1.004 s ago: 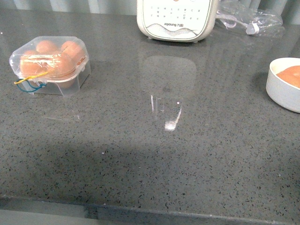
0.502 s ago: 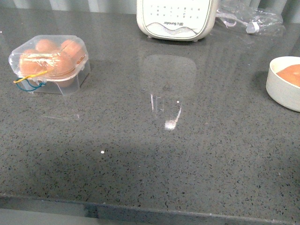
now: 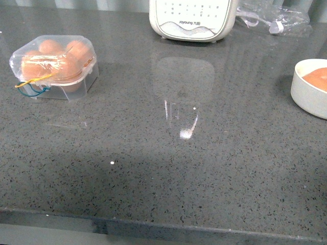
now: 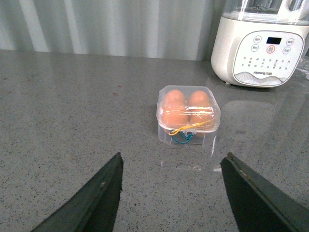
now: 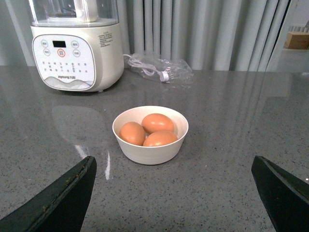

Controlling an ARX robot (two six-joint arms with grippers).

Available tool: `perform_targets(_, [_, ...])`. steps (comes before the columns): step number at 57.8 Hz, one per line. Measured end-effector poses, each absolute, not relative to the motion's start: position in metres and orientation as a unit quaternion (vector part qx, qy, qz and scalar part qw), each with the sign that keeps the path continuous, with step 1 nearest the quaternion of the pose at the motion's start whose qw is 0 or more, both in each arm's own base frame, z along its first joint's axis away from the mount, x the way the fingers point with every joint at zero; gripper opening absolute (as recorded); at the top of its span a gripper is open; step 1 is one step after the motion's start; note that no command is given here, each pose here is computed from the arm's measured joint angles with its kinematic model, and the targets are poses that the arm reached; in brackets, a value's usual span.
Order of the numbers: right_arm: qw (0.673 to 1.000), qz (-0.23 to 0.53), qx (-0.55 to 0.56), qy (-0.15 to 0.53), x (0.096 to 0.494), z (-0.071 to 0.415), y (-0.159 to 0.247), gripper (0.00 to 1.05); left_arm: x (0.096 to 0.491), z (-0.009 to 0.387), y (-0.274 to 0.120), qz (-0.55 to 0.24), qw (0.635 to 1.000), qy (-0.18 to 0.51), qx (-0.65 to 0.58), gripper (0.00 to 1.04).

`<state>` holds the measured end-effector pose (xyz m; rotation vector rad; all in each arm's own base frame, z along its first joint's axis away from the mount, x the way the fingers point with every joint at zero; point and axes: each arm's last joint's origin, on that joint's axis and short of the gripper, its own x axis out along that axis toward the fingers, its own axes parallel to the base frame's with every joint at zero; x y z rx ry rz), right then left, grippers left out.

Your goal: Put egg into box

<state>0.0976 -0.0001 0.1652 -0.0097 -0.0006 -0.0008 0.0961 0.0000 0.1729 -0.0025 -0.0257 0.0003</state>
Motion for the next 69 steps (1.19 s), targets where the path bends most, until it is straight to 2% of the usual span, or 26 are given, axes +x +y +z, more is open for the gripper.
perform_targets(9, [1.0,0.0,-0.005,0.0,0.0976,0.1652,-0.0001,0.97,0.0961,0.1729,0.0,0.0,1.0,-0.013,-0.001,1.0])
perform_targets(12, [1.0,0.0,-0.005,0.0,0.0976,0.1652,-0.0001,0.97,0.0961,0.1729,0.0,0.0,1.0,-0.013,-0.001,0.97])
perform_targets(69, [1.0,-0.001,-0.005,0.0,0.0976,0.1652,-0.0002,0.97,0.0961,0.1729,0.0,0.0,1.0,-0.013,-0.001,0.98])
